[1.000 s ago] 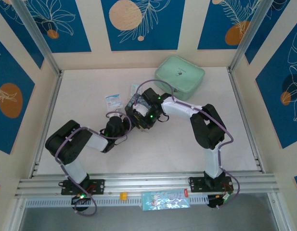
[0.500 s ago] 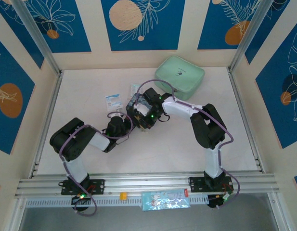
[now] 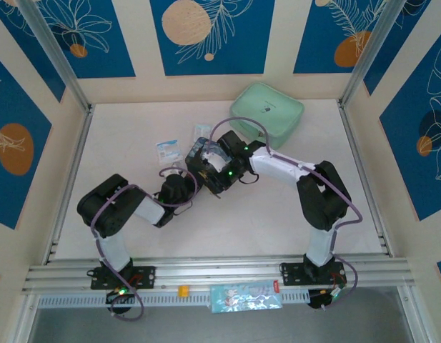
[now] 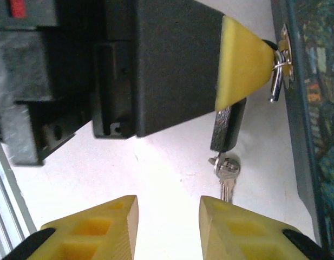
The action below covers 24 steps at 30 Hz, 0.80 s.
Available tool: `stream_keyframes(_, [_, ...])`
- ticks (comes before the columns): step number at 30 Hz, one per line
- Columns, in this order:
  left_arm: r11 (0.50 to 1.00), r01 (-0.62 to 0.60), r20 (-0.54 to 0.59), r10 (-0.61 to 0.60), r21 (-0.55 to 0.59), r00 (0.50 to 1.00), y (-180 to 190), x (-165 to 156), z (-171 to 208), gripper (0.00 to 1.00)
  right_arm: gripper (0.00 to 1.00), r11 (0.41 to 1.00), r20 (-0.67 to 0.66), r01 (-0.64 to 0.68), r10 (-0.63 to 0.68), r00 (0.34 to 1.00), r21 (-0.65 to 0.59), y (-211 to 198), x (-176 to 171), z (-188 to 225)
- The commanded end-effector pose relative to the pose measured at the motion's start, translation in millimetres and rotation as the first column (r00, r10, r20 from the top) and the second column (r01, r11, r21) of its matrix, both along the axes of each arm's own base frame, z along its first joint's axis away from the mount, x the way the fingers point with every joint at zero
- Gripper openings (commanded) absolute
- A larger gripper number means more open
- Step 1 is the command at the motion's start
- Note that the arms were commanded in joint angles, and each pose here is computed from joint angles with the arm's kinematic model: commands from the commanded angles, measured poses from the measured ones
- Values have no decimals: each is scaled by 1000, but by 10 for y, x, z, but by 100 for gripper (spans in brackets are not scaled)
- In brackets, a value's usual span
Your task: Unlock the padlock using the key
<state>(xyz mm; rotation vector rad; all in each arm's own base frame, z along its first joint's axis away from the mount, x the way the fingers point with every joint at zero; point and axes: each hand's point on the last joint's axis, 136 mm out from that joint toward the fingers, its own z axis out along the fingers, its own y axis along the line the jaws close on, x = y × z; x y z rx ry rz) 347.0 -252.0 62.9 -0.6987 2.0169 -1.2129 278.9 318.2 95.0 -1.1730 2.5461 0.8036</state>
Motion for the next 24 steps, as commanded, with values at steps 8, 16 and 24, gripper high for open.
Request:
stream_keyframes(8, [995, -100, 6, 101, -24, 995, 114, 10, -83, 0, 44, 915, 97, 401, -395, 914, -48, -354, 438, 190])
stream_keyframes(16, [987, -150, 16, 151, -60, 988, 167, -12, -108, 0, 51, 759, 146, 649, -637, 757, -48, -545, 785, 247])
stream_keyframes(24, [982, -178, 37, 180, -58, 983, 216, -25, -67, 0, 52, 627, 88, 771, -767, 636, -111, -607, 957, -2])
